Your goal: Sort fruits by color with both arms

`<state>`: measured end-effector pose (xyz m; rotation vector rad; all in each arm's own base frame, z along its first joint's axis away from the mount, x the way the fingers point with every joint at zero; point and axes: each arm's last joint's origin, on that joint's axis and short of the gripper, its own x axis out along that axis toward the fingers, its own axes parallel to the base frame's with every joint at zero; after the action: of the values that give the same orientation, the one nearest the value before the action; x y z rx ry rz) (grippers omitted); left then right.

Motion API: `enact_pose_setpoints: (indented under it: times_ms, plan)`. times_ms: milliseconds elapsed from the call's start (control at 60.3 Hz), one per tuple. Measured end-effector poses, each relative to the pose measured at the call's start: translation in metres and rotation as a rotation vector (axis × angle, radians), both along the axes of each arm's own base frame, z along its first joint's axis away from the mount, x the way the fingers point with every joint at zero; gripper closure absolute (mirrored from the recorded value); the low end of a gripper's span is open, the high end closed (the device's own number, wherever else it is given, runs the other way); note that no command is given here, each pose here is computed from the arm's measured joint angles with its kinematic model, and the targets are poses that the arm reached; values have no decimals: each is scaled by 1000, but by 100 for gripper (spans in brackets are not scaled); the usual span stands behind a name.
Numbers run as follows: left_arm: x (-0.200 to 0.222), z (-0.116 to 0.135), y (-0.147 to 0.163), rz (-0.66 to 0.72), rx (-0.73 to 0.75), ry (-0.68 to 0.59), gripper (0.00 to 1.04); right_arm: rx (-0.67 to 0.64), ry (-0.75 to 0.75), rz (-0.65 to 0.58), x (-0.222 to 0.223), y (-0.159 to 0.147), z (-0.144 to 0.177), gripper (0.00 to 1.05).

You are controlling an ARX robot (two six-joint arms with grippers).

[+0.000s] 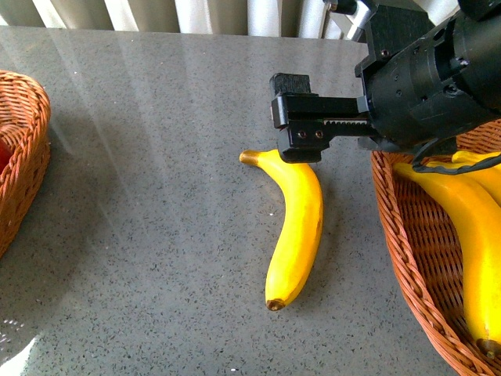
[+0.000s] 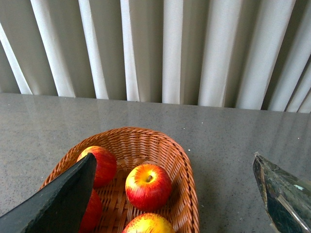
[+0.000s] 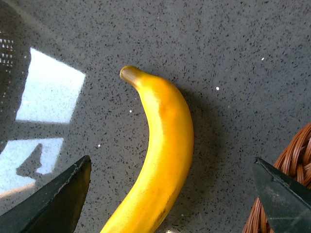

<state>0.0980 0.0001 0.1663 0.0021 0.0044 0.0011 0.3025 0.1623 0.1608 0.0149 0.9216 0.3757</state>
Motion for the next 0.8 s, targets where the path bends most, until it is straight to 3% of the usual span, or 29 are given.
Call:
enact_pose_setpoints:
  times_ms: [249, 530, 796]
  plan:
    - [0, 0, 0, 0, 0, 0, 9, -23, -49, 124, 6, 4, 31, 9]
    - [0, 0, 0, 0, 0, 0, 9, -66, 56, 163, 28, 22, -13, 9]
    - [0, 0, 0, 0, 0, 0, 9, -117, 64, 163, 48, 32, -20, 9]
